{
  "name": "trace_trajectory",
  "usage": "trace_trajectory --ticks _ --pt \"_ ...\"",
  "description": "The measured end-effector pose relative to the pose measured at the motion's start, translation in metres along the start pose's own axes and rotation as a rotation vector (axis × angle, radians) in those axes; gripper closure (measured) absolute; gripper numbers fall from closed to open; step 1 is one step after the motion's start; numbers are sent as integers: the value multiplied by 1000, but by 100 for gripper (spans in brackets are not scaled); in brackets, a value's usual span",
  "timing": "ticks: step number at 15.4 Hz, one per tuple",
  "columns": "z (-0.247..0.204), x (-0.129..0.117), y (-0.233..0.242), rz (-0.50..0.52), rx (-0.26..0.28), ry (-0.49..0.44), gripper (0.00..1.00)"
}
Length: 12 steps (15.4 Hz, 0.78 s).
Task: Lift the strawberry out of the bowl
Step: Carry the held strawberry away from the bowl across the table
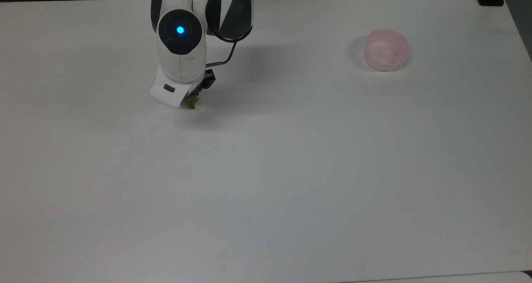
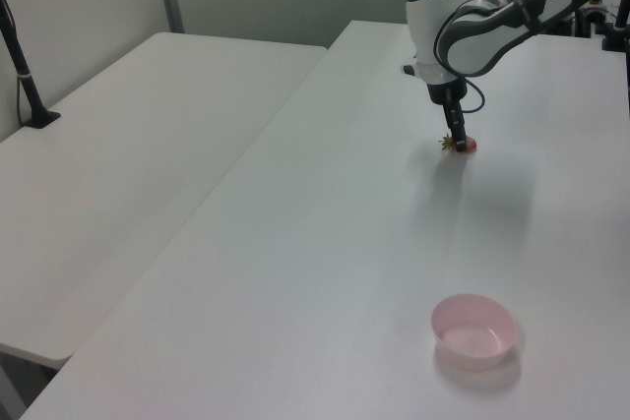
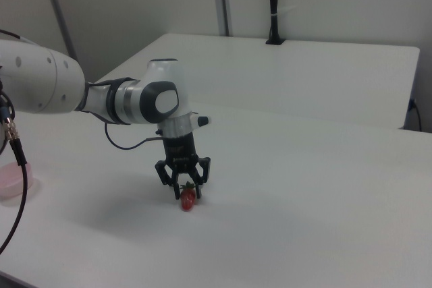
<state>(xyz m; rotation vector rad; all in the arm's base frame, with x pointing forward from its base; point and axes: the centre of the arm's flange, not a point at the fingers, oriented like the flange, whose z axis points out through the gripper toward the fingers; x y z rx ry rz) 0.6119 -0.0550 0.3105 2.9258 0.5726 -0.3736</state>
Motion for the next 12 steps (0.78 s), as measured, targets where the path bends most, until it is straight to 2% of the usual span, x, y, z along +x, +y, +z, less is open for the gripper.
trace_trajectory --ticks 2,4,5,7,9,12 --pt "-2 0 0 51 -1 4 24" --pt "-22 -2 3 148 -16 47 4" --pt "-45 -4 7 208 -28 87 0" --pt "-103 -16 10 331 -46 175 0" --pt "-164 -41 6 413 -52 227 0" --pt "-231 -86 -16 456 14 271 0"
